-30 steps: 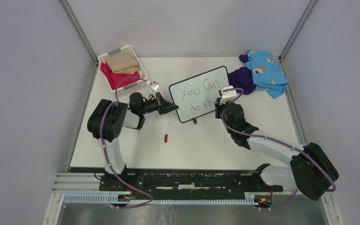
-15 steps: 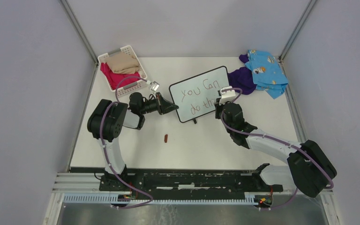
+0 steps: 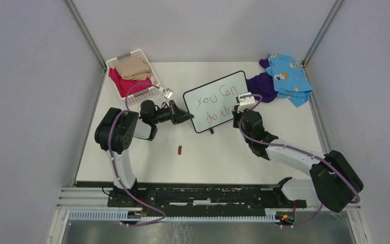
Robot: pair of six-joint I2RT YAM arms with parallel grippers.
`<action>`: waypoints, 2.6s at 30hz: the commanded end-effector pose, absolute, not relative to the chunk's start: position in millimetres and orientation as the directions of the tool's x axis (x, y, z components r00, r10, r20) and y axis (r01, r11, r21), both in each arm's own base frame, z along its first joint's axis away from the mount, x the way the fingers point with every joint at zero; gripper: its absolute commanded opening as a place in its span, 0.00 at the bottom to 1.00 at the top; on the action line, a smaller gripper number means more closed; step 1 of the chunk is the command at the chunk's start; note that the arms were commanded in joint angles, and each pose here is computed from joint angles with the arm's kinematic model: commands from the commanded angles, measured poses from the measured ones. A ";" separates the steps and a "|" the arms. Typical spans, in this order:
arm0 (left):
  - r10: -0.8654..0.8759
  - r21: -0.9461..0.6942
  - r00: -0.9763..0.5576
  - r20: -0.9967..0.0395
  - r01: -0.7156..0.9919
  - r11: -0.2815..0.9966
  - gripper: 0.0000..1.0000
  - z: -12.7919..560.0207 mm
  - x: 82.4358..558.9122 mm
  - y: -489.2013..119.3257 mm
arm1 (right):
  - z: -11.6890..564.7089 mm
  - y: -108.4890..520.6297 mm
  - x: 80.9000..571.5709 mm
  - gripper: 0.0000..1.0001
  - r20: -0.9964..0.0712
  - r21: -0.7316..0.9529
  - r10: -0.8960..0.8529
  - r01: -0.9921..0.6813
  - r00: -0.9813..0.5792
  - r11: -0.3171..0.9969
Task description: Write a sentence on the whiteboard
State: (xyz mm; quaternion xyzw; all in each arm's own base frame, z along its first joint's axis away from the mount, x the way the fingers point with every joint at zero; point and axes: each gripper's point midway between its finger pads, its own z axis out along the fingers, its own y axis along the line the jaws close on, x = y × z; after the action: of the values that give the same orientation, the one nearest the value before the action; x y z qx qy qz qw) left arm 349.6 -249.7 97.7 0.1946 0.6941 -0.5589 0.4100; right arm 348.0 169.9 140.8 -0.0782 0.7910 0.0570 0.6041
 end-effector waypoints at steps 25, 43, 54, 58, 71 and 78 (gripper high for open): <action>-0.147 -0.649 -0.643 -0.751 0.679 0.343 0.12 72.8 344.6 -248.0 | 174.6 143.7 351.3 0.00 -0.984 0.048 0.029 -0.106 -0.174 0.993; -0.141 -0.652 -0.650 -0.747 0.673 0.348 0.12 69.9 344.8 -247.8 | 175.6 149.0 364.3 0.00 -0.983 0.082 0.060 -0.123 -0.173 0.989; -0.142 -0.652 -0.650 -0.747 0.673 0.349 0.12 70.1 345.6 -247.3 | 174.8 154.6 369.1 0.00 -0.982 0.083 0.058 -0.134 -0.179 0.987; -0.142 -0.653 -0.651 -0.745 0.671 0.350 0.12 69.6 345.4 -247.2 | 171.3 155.0 369.8 0.00 -0.981 0.078 0.052 -0.135 -0.185 0.988; -0.141 -0.655 -0.654 -0.744 0.669 0.351 0.12 69.0 345.2 -247.1 | 158.7 160.2 363.0 0.00 -0.975 0.101 0.064 -0.169 -0.211 0.980; -0.141 -0.653 -0.652 -0.745 0.670 0.352 0.12 69.3 345.5 -247.0 | 148.4 156.4 354.2 0.00 -0.971 0.111 0.070 -0.169 -0.228 0.979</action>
State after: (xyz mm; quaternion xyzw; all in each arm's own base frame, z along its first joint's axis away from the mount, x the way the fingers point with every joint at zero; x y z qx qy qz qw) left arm 349.5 -250.0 96.1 0.2016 0.6956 -0.5553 0.4088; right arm 356.5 150.5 140.5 -0.0394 0.7900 0.0657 0.6082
